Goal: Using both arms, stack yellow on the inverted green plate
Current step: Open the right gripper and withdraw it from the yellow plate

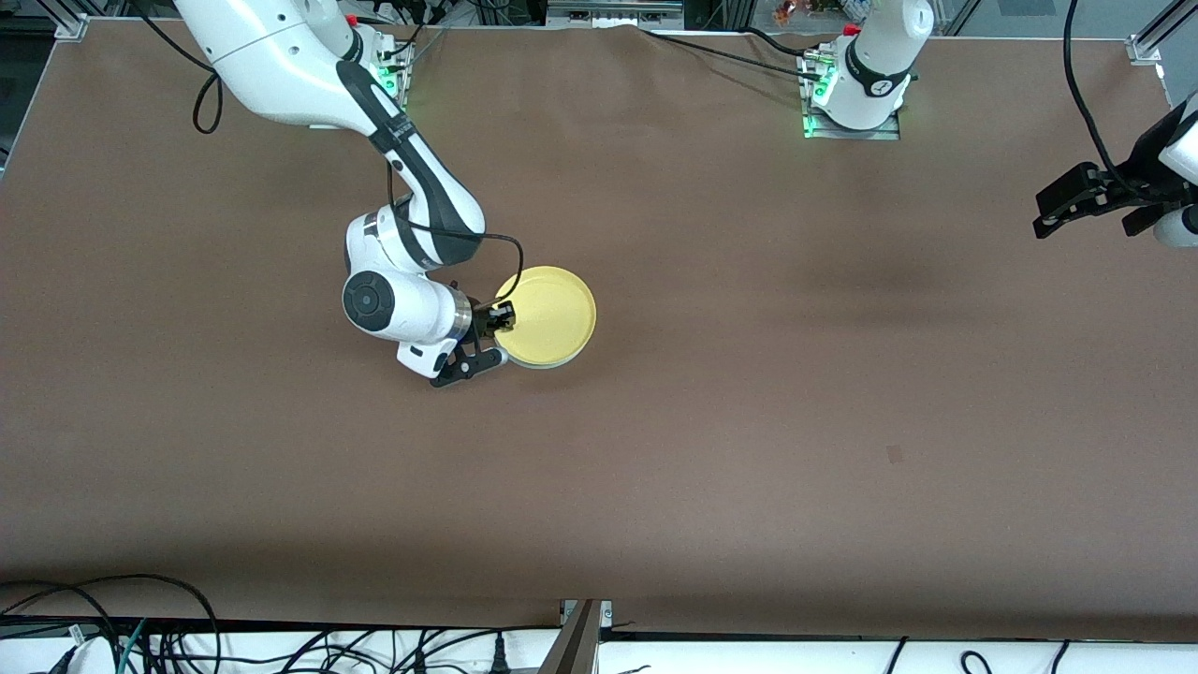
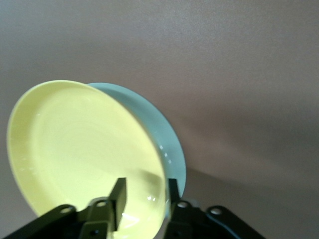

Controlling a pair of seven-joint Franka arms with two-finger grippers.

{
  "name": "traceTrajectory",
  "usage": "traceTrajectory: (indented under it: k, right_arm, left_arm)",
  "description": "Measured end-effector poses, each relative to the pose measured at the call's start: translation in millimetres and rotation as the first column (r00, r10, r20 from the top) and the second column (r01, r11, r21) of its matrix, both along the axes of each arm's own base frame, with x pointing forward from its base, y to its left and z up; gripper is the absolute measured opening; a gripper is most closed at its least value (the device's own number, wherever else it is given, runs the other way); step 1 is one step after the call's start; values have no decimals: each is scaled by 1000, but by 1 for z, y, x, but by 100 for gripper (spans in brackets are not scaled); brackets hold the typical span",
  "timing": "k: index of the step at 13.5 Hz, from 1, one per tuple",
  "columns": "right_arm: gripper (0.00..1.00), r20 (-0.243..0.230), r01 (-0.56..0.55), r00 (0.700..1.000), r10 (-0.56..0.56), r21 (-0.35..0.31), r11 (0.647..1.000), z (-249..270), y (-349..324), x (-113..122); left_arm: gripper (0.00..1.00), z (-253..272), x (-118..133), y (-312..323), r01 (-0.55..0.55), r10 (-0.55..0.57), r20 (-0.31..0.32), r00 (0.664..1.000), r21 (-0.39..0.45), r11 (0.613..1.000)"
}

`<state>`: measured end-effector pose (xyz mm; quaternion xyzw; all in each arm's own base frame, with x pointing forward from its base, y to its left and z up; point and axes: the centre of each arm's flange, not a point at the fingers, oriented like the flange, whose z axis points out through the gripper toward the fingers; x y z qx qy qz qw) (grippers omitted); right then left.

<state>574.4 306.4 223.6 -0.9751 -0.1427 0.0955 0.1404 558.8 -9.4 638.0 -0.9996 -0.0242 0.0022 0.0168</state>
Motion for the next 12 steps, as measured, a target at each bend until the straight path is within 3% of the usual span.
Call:
traceTrajectory:
  k: [2, 5, 8, 11, 12]
  right_arm:
    - [68, -17, 30, 999, -30, -30, 999, 39, -29, 14]
    - [99, 15, 58, 998, -57, -99, 993, 118, -91, 29]
    - [100, 1, 32, 999, -33, -229, 973, 195, -143, 13]
    - [100, -37, 48, 997, -60, -271, 961, 282, -183, -13]
    - [100, -10, 77, 997, -83, -270, 960, 309, -199, -16]
  left_arm:
    - [100, -2, 2, 0, 0, 0, -2, 1000, -1, 1000]
    - [100, -2, 3, 0, 1, -1, -2, 1000, -1, 1000]
    - [100, -1, 3, 0, 1, -1, 0, 1000, -1, 1000]
    - [100, -1, 3, 0, 1, -1, 0, 1000, -1, 1000]
    - [100, -1, 3, 0, 0, 0, 0, 1000, -1, 1000]
